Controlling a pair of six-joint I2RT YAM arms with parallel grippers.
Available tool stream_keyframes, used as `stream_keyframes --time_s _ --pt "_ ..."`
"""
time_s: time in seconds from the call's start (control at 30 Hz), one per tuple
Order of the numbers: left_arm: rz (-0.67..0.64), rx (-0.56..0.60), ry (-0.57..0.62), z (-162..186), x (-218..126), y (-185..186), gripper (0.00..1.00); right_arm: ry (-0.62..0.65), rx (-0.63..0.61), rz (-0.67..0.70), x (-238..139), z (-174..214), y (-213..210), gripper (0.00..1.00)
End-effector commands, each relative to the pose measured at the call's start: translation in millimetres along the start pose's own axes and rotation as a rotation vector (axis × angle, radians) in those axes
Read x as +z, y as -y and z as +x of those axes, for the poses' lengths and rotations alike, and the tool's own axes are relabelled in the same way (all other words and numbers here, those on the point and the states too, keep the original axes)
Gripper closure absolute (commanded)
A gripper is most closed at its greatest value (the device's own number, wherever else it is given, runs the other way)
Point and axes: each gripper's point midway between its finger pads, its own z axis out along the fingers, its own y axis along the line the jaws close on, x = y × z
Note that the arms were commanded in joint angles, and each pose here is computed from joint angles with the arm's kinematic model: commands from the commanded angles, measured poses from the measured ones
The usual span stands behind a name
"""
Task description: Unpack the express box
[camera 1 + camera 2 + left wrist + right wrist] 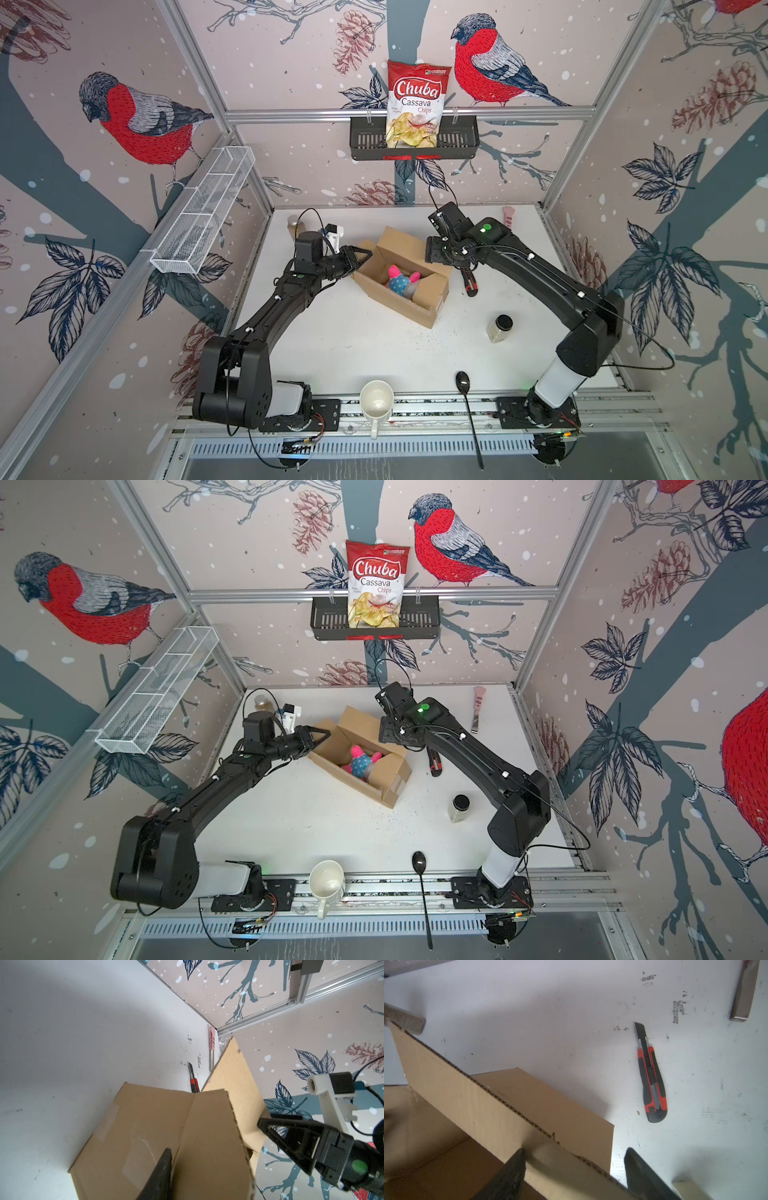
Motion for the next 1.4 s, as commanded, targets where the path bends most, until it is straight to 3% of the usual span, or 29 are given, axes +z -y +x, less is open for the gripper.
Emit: stream_keyframes --time_s 0.0,0.43,0.8,0.97,1.03,1.17,1.27,1.33,1.37 --pt "-0.002 -0.006 0.103 -21 -8 15 0.67 0.058 0.040 0.018 -13 -4 6 0.27" --pt "-0.067 -0.011 0.236 -52 -29 41 0.67 0.158 -0.004 -0.055 -45 -48 6 0.25" --pt "-0.097 -0.028 0.254 -41 -35 31 0.65 0.118 -0.017 -0.063 -49 -32 11 0.25" --pt "-0.138 0.047 0.271 -50 -49 46 0.50 0.125 -0.005 -0.096 -47 -23 14 0.25" --pt "-0.148 0.141 0.297 -66 -62 71 0.44 0.126 0.000 -0.117 -41 -18 16 0.25" --pt "-0.144 0.301 0.199 -77 -64 111 0.41 0.124 0.026 -0.142 -33 -11 26 0.25" --pt "-0.184 0.405 0.091 -64 -42 123 0.41 0.127 0.052 -0.160 -26 -7 37 0.29" --pt "-0.219 0.457 0.010 -49 -20 125 0.43 0.123 0.070 -0.187 -21 -4 42 0.44" --pt "-0.229 0.480 -0.033 -40 -8 126 0.46 0.116 0.075 -0.208 -18 -1 43 0.59"
